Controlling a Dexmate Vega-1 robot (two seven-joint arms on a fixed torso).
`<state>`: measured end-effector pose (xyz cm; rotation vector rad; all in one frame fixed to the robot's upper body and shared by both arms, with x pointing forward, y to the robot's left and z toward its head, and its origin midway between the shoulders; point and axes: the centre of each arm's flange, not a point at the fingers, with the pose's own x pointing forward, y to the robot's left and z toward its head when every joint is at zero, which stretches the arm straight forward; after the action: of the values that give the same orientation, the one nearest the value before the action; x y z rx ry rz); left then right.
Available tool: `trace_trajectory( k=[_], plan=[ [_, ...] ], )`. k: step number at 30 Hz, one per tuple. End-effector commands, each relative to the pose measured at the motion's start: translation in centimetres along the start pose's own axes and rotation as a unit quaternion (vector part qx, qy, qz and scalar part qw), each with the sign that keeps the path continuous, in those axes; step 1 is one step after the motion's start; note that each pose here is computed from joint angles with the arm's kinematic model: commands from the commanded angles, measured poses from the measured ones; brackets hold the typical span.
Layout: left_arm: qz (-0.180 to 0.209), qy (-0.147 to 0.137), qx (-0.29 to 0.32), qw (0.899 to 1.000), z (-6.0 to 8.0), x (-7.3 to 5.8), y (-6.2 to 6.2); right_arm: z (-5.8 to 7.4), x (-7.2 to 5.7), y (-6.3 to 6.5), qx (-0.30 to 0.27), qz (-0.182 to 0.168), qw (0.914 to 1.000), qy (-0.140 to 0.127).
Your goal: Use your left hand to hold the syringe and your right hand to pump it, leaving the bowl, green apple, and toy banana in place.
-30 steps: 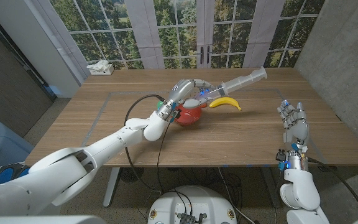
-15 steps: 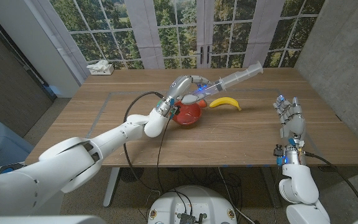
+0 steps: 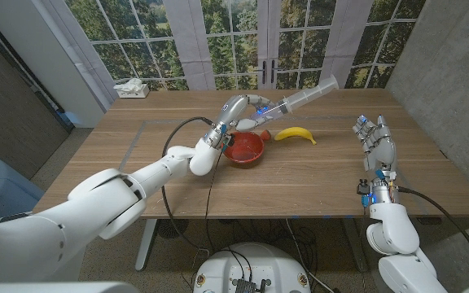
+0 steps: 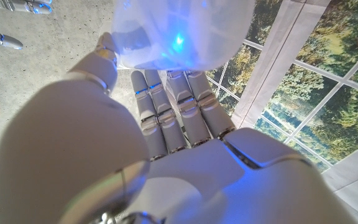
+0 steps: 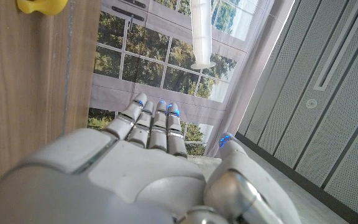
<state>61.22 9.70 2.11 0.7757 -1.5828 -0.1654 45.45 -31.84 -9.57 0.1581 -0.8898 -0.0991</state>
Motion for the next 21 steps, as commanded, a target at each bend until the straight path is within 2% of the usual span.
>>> trace_trajectory(
  k=[1,14,21],
  plan=[
    [-0.001,0.014,-0.005,1.000,-0.7,0.3,-0.3,1.4,2.5,0.8,-0.023,0.020,0.9995,0.009],
    [-0.010,0.017,0.000,1.000,-1.1,0.6,-0.3,2.7,6.7,1.3,-0.068,0.043,0.9967,0.014],
    [-0.012,0.012,0.002,1.000,-1.1,0.9,-0.3,3.4,9.0,1.6,-0.100,0.052,0.9936,0.004]
  ],
)
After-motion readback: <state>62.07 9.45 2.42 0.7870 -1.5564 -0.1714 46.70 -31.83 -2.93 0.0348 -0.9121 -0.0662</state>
